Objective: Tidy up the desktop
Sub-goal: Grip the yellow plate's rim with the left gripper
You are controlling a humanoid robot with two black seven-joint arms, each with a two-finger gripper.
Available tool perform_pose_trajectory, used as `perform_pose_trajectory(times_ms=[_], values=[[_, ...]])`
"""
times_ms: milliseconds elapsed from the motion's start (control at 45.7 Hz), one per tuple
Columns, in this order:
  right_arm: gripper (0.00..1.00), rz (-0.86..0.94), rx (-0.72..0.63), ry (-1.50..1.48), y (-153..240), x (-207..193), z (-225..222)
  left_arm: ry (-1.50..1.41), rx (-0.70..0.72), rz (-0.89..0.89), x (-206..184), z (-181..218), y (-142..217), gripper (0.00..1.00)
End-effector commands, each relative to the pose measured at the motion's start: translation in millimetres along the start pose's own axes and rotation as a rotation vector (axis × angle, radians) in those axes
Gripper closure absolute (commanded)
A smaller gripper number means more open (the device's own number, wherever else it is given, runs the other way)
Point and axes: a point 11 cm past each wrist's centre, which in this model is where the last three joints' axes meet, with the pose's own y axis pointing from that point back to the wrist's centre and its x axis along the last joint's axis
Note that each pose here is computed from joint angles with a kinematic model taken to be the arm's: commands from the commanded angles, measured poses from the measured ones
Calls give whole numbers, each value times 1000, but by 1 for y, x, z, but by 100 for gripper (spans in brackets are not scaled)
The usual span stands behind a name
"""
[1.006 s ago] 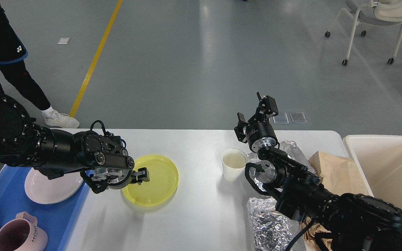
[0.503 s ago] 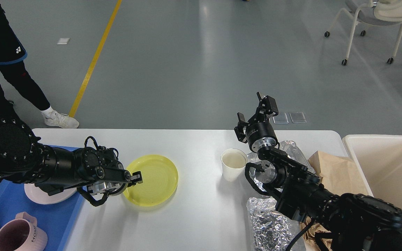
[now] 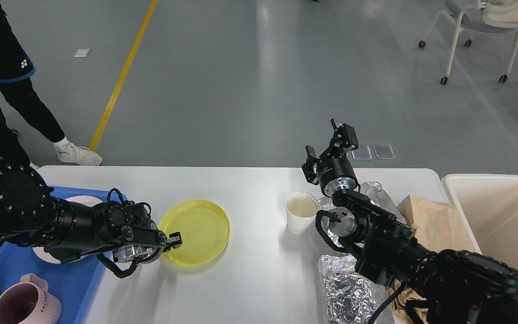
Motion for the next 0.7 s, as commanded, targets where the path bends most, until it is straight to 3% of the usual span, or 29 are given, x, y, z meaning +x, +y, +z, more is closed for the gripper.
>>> perform_pose_trajectory(times_ms=[0,241,416,678], values=[[0,0,0,0,0,0,0,20,-4,41,4,0,0,47],[0,0,0,0,0,0,0,24,1,41,1,-2,-3,57],[0,0,0,0,0,0,0,22,4,32,-3,-3,-5,70],[0,0,0,0,0,0,0,21,-25,28,-5,-1,-6,76]])
